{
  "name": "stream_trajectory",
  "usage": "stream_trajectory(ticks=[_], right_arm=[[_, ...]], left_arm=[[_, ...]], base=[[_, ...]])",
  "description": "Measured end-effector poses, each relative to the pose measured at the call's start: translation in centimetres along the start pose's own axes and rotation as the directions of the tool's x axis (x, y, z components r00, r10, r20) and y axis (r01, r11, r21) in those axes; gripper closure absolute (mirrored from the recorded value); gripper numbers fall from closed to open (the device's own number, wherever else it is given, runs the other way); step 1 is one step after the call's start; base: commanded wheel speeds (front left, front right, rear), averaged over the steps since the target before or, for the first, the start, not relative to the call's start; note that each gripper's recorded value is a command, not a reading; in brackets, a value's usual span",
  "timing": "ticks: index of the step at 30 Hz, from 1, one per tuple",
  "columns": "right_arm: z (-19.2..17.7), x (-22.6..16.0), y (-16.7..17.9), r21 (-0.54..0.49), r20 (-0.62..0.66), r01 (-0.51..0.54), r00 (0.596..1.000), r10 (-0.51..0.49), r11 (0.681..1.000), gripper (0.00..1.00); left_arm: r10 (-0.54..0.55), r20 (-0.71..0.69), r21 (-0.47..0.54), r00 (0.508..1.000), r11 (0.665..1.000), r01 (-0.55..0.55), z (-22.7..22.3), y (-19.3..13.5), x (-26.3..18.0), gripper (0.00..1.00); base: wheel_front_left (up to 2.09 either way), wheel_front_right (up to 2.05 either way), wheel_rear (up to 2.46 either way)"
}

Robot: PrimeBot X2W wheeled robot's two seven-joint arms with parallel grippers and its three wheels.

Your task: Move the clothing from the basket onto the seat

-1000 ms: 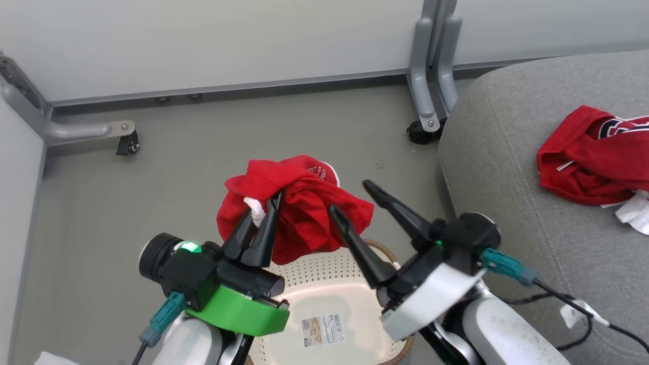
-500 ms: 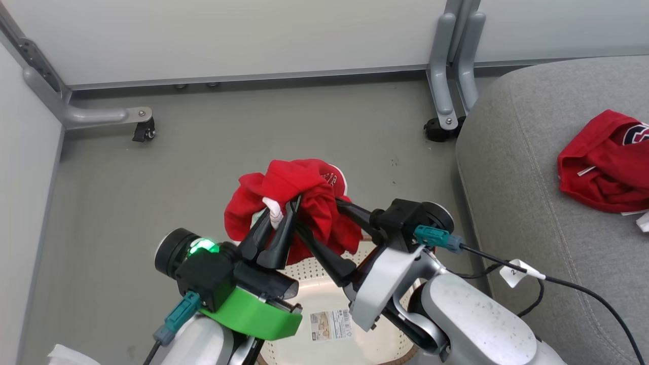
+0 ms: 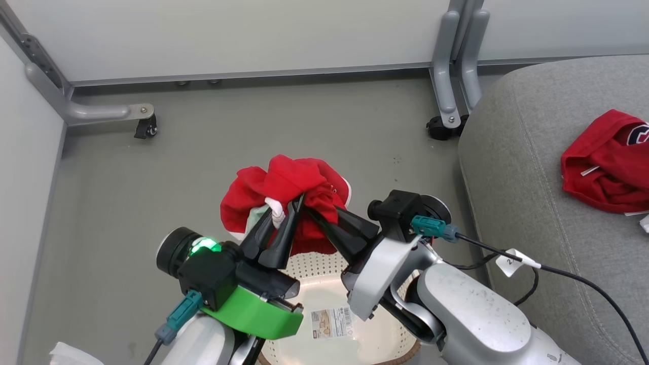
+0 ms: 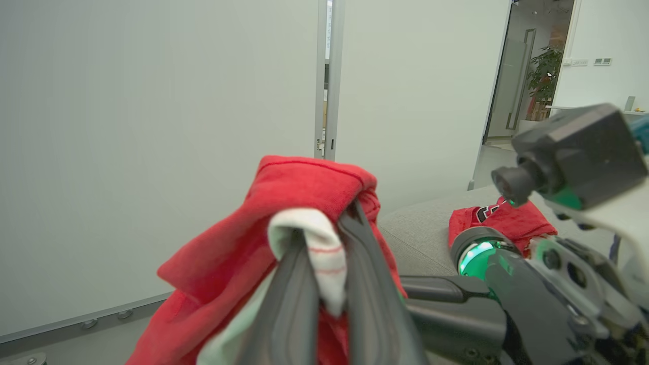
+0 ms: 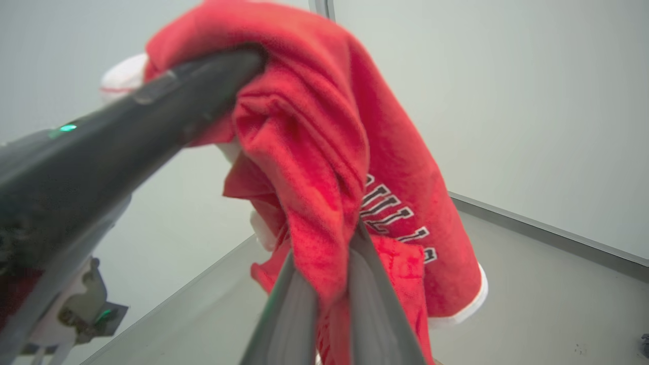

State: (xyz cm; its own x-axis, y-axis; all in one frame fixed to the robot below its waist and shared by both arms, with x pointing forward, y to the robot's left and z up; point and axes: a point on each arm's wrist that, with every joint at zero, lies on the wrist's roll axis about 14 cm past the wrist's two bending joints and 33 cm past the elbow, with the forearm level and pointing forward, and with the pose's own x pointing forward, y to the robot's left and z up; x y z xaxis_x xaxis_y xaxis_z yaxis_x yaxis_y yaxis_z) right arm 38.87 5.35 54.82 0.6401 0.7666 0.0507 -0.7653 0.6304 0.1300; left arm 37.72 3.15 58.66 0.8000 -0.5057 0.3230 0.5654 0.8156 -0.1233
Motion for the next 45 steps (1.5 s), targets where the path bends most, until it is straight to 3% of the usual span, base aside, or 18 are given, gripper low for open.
stream_trajectory(ticks=[12, 13, 14, 15, 27, 45], right_arm=[[-0.2, 0.2, -0.2, 0.004, 0.005, -0.004, 1.000, 0.004, 1.000, 1.00], [0.0, 0.3, -0.3, 0.004, 0.014, -0.003, 1.000, 0.003, 1.000, 1.00], [0.0, 0.3, -0.3, 0.004, 0.015, -0.004, 1.000, 0.004, 1.000, 1.00], [0.1, 0.4, -0.4, 0.004, 0.018, -0.003, 1.000, 0.003, 1.000, 1.00], [1.6, 0.7, -2.7, 0.015, 0.093, 0.064, 0.994, -0.065, 0.998, 1.00], [-0.4, 0.0, -4.5, 0.035, 0.053, 0.128, 0.990, -0.130, 0.991, 1.00]], left_arm=[[0.005, -0.007, 0.012, 1.000, 1.000, -0.005, -0.2, 0.3, 0.0, 1.00], [0.009, -0.006, 0.017, 1.000, 1.000, -0.008, -0.2, 0.4, 0.1, 0.74], [0.018, -0.011, 0.012, 1.000, 1.000, -0.018, -0.4, 0.6, 0.1, 0.16], [0.024, -0.018, 0.012, 1.000, 1.000, -0.023, -0.5, 0.7, 0.0, 0.00], [0.004, -0.156, 0.031, 0.988, 1.000, 0.001, -3.2, 0.1, -2.5, 0.00], [0.011, -0.279, 0.061, 0.960, 0.998, 0.007, -5.3, 0.0, -6.6, 0.00]], base=[[0.00, 0.00, 0.00], [0.00, 0.00, 0.00], [0.00, 0.00, 0.00], [0.00, 0.00, 0.00], [0.00, 0.00, 0.00], [0.00, 0.00, 0.00]])
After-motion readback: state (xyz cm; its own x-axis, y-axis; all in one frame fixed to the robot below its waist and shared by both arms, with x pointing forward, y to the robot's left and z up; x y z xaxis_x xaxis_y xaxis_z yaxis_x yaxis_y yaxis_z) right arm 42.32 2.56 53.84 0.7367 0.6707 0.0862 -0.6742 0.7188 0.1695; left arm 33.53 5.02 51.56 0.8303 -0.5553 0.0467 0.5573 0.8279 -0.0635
